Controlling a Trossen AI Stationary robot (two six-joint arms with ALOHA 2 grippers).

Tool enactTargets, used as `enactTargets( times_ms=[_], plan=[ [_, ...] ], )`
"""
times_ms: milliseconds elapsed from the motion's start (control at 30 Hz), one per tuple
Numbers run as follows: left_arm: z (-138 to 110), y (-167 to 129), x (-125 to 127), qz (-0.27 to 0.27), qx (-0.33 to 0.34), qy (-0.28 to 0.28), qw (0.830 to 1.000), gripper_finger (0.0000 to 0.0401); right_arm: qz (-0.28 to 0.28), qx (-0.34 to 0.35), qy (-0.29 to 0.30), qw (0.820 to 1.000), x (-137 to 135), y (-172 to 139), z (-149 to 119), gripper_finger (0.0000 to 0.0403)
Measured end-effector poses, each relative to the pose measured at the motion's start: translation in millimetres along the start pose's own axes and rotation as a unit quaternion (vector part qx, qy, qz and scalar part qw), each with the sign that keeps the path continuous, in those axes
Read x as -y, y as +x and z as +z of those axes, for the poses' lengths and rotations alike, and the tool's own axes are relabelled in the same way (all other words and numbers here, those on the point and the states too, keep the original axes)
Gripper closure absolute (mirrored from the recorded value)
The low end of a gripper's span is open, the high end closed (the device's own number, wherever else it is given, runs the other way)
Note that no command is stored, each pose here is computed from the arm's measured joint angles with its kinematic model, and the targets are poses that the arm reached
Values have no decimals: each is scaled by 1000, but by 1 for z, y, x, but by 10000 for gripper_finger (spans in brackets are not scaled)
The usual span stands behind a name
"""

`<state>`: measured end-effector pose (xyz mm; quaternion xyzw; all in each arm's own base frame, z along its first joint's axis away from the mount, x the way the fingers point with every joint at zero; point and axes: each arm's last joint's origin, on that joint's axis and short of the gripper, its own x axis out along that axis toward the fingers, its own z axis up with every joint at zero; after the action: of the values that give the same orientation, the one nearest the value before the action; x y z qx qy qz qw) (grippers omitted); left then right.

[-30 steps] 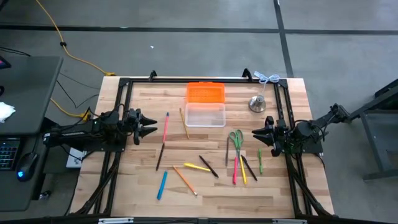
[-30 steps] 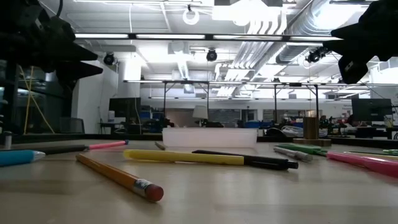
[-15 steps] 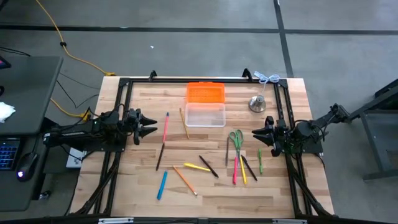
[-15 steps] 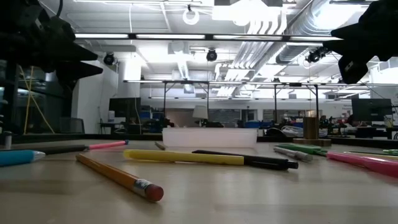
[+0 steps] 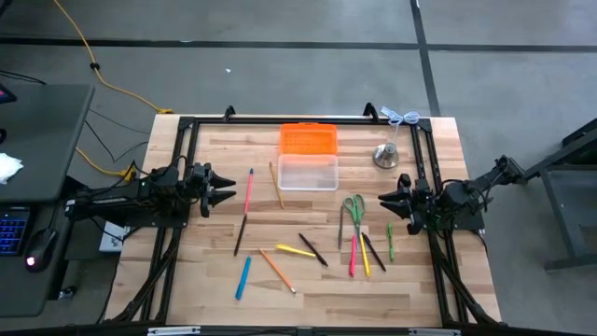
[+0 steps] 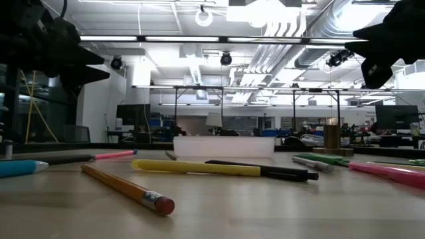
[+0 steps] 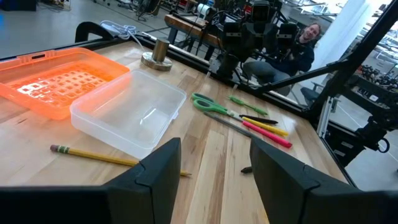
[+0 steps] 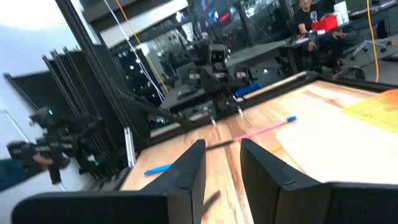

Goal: Pick & place school supplies into a supply box
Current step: Put the green scissors into the supply box

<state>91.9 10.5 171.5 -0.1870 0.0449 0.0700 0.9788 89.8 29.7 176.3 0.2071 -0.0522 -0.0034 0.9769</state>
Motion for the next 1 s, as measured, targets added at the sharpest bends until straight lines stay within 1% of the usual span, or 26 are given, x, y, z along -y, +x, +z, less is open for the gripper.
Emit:
enactTargets(
  times_ms=[67, 233, 300, 433, 667, 800, 1000],
  plan=[
    [0, 0, 0, 0, 0, 0, 1000, 178, 2, 11, 6, 1000, -1, 0, 2, 325],
    [0, 0, 0, 0, 0, 0, 1000, 178, -14, 43, 15, 999, -1, 0, 8, 325],
    [0, 0, 0, 0, 0, 0, 1000, 178, -20, 44, 6, 999, -2, 0, 10, 325],
    [0, 0, 0, 0, 0, 0, 1000, 178, -38, 55, -3, 998, -6, 0, 24, 325],
    [0, 0, 0, 0, 0, 0, 1000, 178, -76, 9, -25, 997, -20, 11, 48, 325],
    [0, 0, 0, 0, 0, 0, 1000, 178, -102, -40, -36, 993, -31, 22, 60, 325],
    [0, 0, 0, 0, 0, 3, 1000, 178, -126, -90, -34, 987, -50, 42, 80, 325]
  ],
)
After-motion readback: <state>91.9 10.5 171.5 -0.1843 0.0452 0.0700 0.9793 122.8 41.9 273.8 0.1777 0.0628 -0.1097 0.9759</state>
